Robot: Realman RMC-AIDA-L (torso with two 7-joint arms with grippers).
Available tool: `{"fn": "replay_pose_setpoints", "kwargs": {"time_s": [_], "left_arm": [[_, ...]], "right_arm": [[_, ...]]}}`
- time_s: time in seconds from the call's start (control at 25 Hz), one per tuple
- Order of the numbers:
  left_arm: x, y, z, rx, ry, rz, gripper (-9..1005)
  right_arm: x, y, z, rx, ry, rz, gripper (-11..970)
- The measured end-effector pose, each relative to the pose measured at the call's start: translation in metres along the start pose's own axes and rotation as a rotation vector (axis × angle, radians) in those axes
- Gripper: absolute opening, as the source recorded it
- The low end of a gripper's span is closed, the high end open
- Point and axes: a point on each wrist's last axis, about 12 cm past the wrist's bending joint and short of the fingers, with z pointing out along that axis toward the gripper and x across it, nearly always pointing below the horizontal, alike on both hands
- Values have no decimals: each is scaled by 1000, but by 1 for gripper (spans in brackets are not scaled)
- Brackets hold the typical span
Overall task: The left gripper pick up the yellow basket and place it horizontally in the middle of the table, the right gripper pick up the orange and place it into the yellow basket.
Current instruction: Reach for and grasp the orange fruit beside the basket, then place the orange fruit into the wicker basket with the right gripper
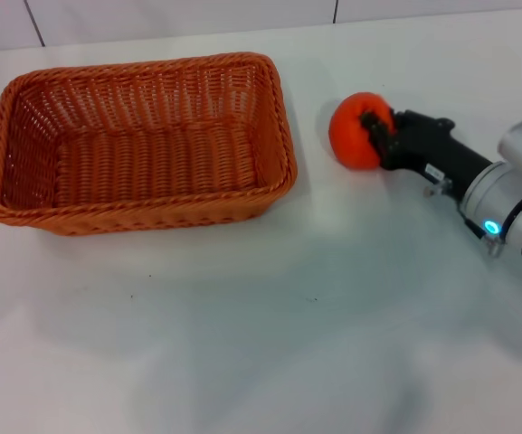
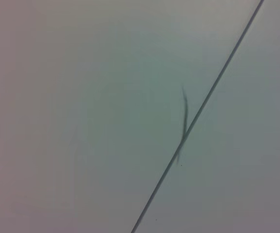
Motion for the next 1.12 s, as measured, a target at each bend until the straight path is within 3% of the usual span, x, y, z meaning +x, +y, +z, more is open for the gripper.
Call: {"fn": "replay_pose_setpoints", "kwargs": {"time_s": [0.52,0.8,1.12], "left_arm": [[3,5,-1,-10,12,-18,891],[5,6,-1,-11,17,-27,891],[8,9,-2,-18,25,-39,891]], "right_arm": [[26,5,6,-8,136,17,130],[53,-13,30,84,191,-36,104],[80,-50,73,235,159,-108,73]]}}
